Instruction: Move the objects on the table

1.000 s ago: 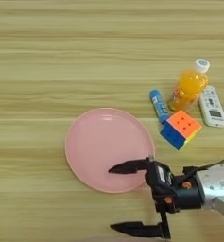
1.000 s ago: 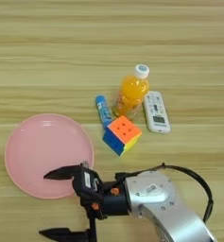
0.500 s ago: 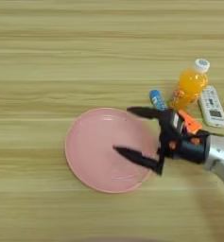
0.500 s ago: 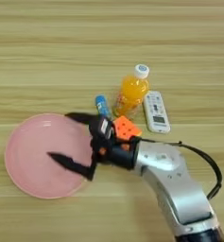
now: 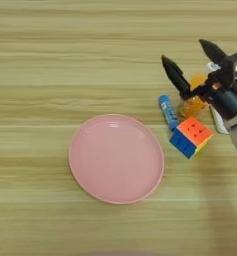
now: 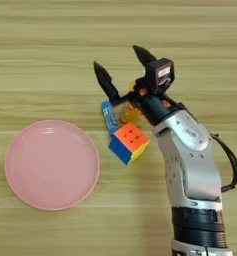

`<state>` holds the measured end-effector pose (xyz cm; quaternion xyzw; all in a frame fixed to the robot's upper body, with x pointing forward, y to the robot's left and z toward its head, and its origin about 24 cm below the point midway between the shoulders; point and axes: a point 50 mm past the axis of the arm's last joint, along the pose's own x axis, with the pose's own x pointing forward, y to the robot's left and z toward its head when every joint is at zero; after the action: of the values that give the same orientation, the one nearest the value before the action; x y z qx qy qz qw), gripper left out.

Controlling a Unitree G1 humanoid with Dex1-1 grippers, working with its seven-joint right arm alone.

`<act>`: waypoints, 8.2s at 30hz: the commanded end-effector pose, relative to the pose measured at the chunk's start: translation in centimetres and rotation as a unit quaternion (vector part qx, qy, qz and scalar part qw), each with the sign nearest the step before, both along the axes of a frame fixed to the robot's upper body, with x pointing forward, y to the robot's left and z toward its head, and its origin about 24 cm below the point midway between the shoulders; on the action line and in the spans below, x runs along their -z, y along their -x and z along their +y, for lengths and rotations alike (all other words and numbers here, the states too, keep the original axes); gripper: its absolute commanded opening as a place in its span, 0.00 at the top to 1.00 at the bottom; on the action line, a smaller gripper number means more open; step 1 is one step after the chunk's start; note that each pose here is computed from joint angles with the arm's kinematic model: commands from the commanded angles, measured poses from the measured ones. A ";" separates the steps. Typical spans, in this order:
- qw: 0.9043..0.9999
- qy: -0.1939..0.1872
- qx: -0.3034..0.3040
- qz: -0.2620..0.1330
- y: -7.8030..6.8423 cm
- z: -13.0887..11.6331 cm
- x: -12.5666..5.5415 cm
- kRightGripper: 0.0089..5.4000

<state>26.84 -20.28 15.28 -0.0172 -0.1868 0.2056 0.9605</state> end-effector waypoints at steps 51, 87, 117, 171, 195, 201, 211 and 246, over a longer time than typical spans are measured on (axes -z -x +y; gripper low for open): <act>0.978 0.054 0.154 0.126 -3.4 -3.3 3.4 0.35; 0.958 -0.002 -0.288 0.004 5.1 5.5 -0.8 0.35; 0.910 0.155 -0.354 0.150 7.7 7.5 6.9 0.35; 0.931 -0.060 -0.357 0.039 6.8 5.8 0.1 0.01; 0.983 0.140 -0.052 0.111 0.9 -3.2 2.1 0.01; 0.960 0.192 -0.084 0.186 1.8 -4.6 3.8 0.01; 0.935 0.205 -0.108 0.268 2.5 -4.4 6.5 0.01; 0.949 0.195 -0.080 0.236 1.0 -3.5 6.4 0.38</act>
<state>24.15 -24.21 4.74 -0.1041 0.1852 0.3164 0.9245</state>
